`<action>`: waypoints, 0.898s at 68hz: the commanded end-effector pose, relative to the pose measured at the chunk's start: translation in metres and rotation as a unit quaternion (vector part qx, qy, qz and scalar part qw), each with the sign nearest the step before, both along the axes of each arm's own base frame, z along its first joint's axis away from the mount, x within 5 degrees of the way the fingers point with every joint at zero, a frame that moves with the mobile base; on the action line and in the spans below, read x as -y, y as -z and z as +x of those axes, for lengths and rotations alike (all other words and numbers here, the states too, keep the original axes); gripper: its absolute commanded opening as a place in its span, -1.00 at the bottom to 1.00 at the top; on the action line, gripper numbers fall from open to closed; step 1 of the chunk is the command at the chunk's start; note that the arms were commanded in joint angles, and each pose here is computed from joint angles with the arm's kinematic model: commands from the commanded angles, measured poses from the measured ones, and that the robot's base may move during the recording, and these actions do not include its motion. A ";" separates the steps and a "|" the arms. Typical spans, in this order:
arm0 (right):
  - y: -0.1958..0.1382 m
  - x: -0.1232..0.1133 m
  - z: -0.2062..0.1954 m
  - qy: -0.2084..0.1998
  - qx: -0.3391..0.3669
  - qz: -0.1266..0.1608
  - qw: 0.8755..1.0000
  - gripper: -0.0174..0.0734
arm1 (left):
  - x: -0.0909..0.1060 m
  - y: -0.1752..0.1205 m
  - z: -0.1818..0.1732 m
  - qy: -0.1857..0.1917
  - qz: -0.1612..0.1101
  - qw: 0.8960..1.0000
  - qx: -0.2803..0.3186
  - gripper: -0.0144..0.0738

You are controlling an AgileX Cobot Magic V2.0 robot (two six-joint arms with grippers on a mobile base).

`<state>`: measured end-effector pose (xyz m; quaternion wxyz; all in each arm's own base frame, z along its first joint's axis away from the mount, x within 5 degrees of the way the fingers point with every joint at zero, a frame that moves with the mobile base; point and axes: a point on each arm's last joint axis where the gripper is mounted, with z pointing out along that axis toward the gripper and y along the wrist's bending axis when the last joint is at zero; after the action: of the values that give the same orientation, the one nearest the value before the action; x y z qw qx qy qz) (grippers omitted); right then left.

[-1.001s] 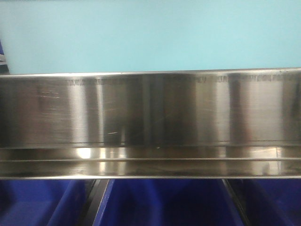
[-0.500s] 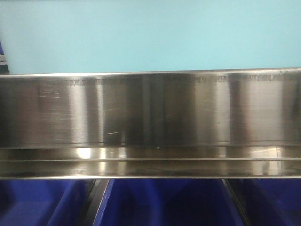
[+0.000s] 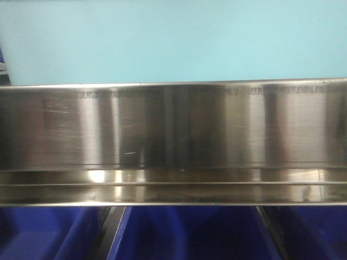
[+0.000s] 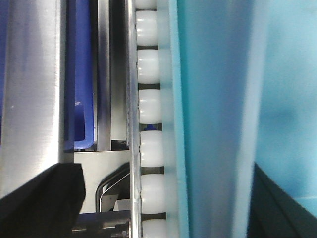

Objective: Move two blue bins to right shelf middle

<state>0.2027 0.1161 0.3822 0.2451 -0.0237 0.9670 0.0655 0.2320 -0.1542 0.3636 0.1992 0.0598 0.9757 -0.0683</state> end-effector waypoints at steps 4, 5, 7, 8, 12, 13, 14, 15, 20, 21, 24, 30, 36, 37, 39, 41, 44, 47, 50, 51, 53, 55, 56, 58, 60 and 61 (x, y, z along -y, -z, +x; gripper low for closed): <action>-0.005 0.001 -0.002 -0.005 0.014 0.001 1.000 0.01 | -0.001 -0.003 -0.002 0.001 -0.003 1.000 0.006 0.42; -0.005 0.001 -0.002 -0.005 0.014 0.001 1.000 0.01 | -0.001 -0.003 -0.002 0.001 -0.003 1.000 0.006 0.42; -0.005 0.001 -0.002 -0.005 0.013 0.001 1.000 0.01 | -0.001 -0.003 -0.002 0.001 -0.003 1.000 0.006 0.42; -0.005 0.001 -0.002 -0.005 0.013 0.001 1.000 0.01 | -0.001 -0.003 -0.002 0.001 -0.003 1.000 0.006 0.42; -0.002 0.001 -0.002 -0.005 0.009 -0.002 1.000 0.01 | -0.001 -0.003 -0.002 0.001 -0.003 1.000 0.006 0.42; -0.002 0.001 -0.002 -0.005 0.009 -0.002 1.000 0.01 | -0.001 -0.003 -0.002 0.001 -0.003 1.000 0.006 0.42; -0.001 0.001 -0.002 -0.005 0.008 -0.002 1.000 0.01 | -0.001 -0.003 -0.002 0.001 -0.003 1.000 0.006 0.42; -0.001 0.001 -0.002 -0.005 0.007 -0.003 1.000 0.01 | -0.001 -0.003 -0.002 0.001 -0.003 1.000 0.006 0.42; 0.003 0.002 -0.002 -0.005 0.001 -0.007 1.000 0.01 | -0.001 -0.003 -0.002 0.001 -0.003 1.000 0.006 0.42; 0.004 0.002 -0.002 -0.005 0.000 -0.008 1.000 0.01 | -0.001 -0.003 -0.002 0.001 -0.003 1.000 0.006 0.42; 0.006 0.002 -0.002 -0.005 -0.003 -0.009 1.000 0.01 | -0.001 -0.003 -0.002 0.001 -0.003 1.000 0.006 0.42; 0.006 0.002 -0.002 -0.005 -0.003 -0.009 1.000 0.01 | -0.001 -0.003 -0.002 0.001 -0.003 1.000 0.006 0.42; 0.006 0.002 -0.002 -0.005 -0.003 -0.009 1.000 0.01 | -0.001 -0.003 -0.002 0.001 -0.003 1.000 0.006 0.42; 0.006 0.002 -0.002 -0.005 -0.003 -0.009 1.000 0.01 | -0.001 -0.003 -0.002 0.001 -0.003 1.000 0.006 0.42; 0.006 0.002 -0.002 -0.005 -0.003 -0.009 1.000 0.01 | -0.001 -0.003 -0.002 0.001 -0.003 1.000 0.006 0.42; 0.006 0.002 -0.002 -0.005 -0.003 -0.009 1.000 0.01 | -0.001 -0.003 -0.002 0.001 -0.003 1.000 0.006 0.42; 0.006 0.002 -0.002 -0.005 -0.003 -0.009 1.000 0.01 | -0.001 -0.003 -0.002 0.001 -0.004 1.000 0.006 0.42; 0.006 0.002 -0.002 -0.005 -0.003 -0.009 1.000 0.01 | -0.001 -0.003 -0.002 0.001 -0.004 1.000 0.006 0.42; 0.006 0.002 -0.002 -0.005 -0.003 -0.009 1.000 0.01 | -0.001 -0.003 -0.002 0.001 -0.004 1.000 0.006 0.42; 0.006 0.002 -0.002 -0.005 -0.003 -0.009 1.000 0.01 | -0.001 -0.003 -0.002 0.001 -0.004 1.000 0.006 0.42; 0.006 0.002 -0.002 -0.005 -0.003 -0.009 1.000 0.01 | -0.001 -0.003 -0.002 0.001 -0.004 1.000 0.006 0.41; 0.006 0.002 -0.002 -0.005 -0.003 -0.009 1.000 0.01 | -0.001 -0.003 -0.002 0.001 -0.004 1.000 0.006 0.40; 0.006 0.002 -0.002 -0.005 -0.003 -0.009 1.000 0.01 | -0.001 -0.003 -0.002 0.001 -0.004 1.000 0.006 0.38; 0.006 0.002 -0.002 -0.005 -0.003 -0.009 1.000 0.01 | -0.001 -0.003 -0.002 0.001 -0.005 1.000 0.005 0.36; 0.006 0.002 -0.002 -0.005 -0.003 -0.009 1.000 -0.01 | -0.001 -0.003 -0.002 0.001 -0.006 1.000 0.004 0.29; 0.006 0.002 -0.002 -0.005 -0.003 -0.009 1.000 -0.01 | -0.001 -0.003 -0.002 0.001 -0.007 1.000 0.003 0.27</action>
<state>0.2021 0.1158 0.3740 0.2334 -0.0248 0.9703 0.0584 0.2320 -0.1542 0.3636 0.1992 0.0598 0.9757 -0.0683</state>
